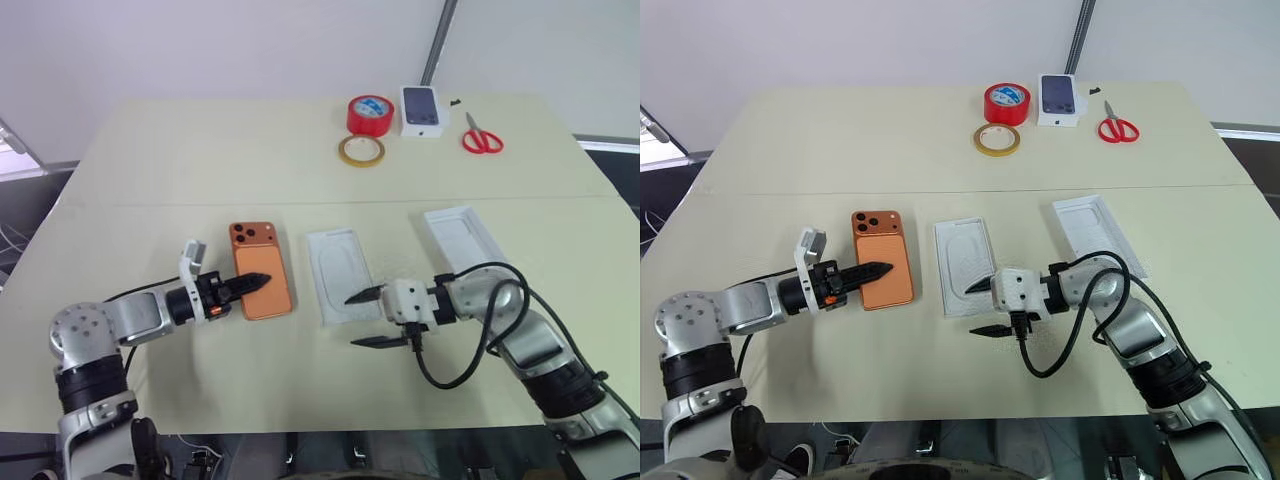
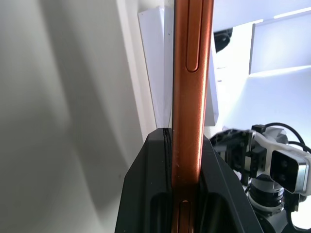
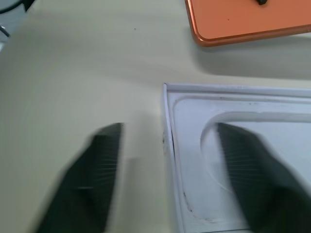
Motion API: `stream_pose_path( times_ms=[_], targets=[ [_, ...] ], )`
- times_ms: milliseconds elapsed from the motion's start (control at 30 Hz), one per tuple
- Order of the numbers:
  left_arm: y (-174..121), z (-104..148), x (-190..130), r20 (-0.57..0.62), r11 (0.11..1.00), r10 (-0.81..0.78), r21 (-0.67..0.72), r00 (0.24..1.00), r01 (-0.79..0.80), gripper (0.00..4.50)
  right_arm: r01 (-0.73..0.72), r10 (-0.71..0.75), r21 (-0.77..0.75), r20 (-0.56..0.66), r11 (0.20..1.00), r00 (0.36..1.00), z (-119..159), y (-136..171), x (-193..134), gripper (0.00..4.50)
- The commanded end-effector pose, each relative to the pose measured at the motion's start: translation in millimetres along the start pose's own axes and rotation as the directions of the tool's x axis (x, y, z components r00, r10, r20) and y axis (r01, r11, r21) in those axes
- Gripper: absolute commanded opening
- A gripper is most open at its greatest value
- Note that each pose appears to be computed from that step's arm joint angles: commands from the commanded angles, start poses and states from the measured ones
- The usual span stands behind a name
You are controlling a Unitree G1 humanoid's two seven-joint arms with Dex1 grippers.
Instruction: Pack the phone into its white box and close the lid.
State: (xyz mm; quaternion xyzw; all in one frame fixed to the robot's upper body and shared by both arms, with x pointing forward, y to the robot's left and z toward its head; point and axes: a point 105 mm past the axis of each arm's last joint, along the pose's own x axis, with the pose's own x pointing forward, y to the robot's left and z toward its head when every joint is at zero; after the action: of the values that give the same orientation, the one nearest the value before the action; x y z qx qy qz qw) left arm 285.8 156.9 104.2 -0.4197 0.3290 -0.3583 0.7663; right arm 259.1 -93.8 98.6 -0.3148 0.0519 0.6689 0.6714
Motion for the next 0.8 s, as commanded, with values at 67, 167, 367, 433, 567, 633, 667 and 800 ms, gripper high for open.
stream_pose_path(
  times_ms=[67,167,367,433,567,633,667,800],
  targets=[
    [-14,6,2,0.012,0.998,-0.044,0.044,0.999,0.044,0.0,0.041,-0.041,-0.044,-0.009,0.998,0.999,-2,-2,-1,2.41],
    [-15,7,2,0.013,0.998,-0.05,0.041,0.999,0.05,0.0,0.052,-0.051,-0.04,0.008,0.998,0.999,0,-3,0,2.41],
    [-17,6,5,0.009,0.998,-0.05,0.046,0.999,0.049,0.0,0.046,-0.047,-0.028,-0.009,0.999,0.999,-7,-1,4,0.31],
    [-18,6,5,0.007,0.998,-0.051,0.048,0.999,0.05,0.0,0.039,-0.04,-0.039,-0.024,0.998,0.999,-9,0,5,0.01],
    [-18,8,3,0.012,0.998,-0.044,0.045,0.999,0.043,0.0,0.052,-0.053,-0.033,-0.031,0.998,0.998,-11,-1,9,0.01],
    [-20,11,3,0.026,0.998,-0.049,0.048,0.998,0.048,0.0,0.068,-0.069,-0.023,-0.018,0.997,0.997,-7,-5,10,0.01],
    [-23,15,4,0.04,0.997,-0.058,0.053,0.998,0.056,0.0,0.072,-0.072,-0.016,0.004,0.997,0.997,-2,-6,12,0.01],
    [-44,34,13,0.083,0.99,-0.129,0.076,0.988,0.123,0.0,0.127,-0.127,-0.002,0.043,0.992,0.991,12,-20,22,0.01]
  ],
)
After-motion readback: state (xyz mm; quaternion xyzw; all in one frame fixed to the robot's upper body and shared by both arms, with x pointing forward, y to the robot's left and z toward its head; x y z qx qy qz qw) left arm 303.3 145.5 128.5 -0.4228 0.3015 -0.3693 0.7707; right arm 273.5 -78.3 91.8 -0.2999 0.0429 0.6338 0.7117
